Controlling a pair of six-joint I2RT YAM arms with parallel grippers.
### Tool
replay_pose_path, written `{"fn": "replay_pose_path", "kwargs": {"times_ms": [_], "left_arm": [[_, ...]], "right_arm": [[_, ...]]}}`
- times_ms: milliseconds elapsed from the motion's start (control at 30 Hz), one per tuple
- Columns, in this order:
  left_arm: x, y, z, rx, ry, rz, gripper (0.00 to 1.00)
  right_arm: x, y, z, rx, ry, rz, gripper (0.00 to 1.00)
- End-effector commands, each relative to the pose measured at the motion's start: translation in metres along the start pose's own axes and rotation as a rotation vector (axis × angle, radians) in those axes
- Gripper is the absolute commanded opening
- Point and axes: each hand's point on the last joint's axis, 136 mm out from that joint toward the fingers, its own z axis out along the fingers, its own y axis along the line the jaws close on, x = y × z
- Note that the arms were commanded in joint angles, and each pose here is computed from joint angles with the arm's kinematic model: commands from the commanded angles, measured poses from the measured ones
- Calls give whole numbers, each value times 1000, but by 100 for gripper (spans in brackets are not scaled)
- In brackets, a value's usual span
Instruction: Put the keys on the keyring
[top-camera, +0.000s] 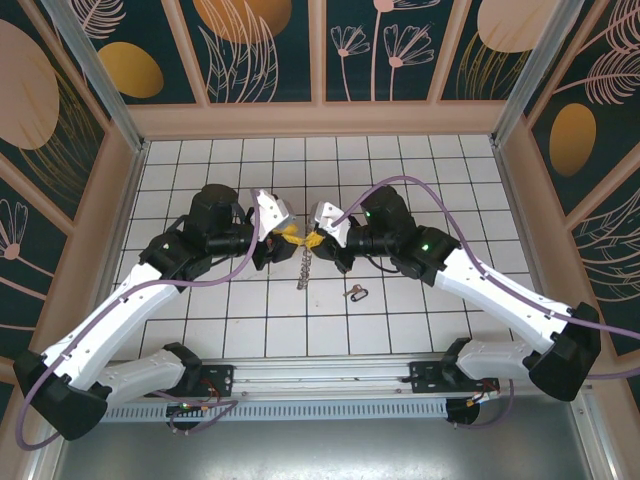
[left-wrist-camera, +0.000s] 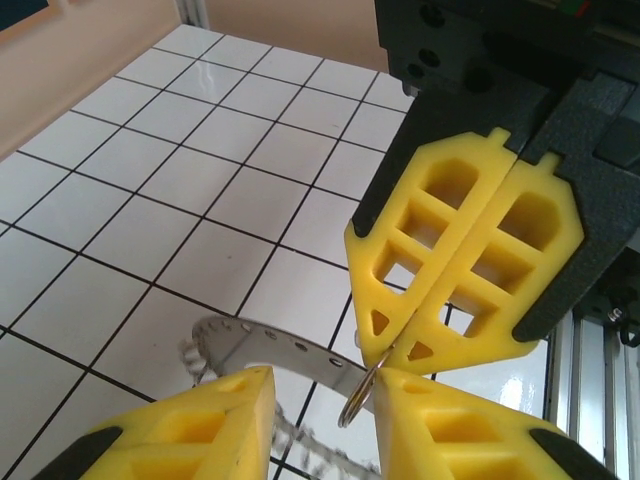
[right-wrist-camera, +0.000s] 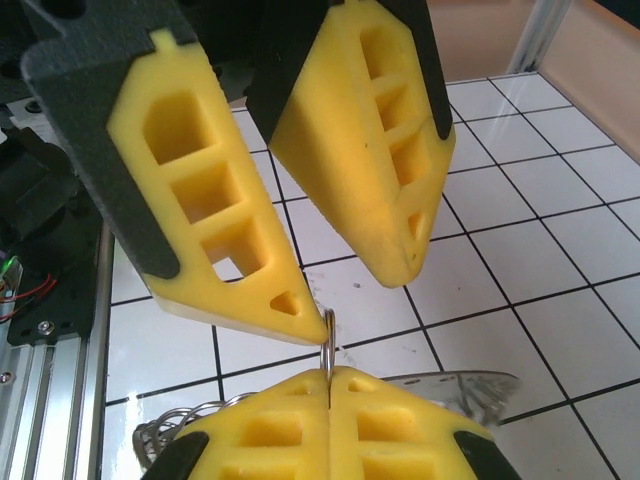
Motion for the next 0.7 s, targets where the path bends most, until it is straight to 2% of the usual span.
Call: {"fn": "replay_pose_path", "kwargs": {"times_ms": [0,367,467,500,667], "left_arm": [[-2,-2,0,10,12,24,31],[-1,-8,6,63,15,15,22],[-3,-10,6,77,8,15,3],[-3,-11,6,85,6,15,0],[-8,-15,5,106,-20,19,0]], "right_arm": [[-26,4,-10,0,-55,-60,0],[-32,10,-11,-37,-63,-87,0],[-29,11,-9,-42,-47,-89,0],[-29,11,-9,-44,-45,-91,0],[-33,11,-12,-37,-63,-98,0]]}}
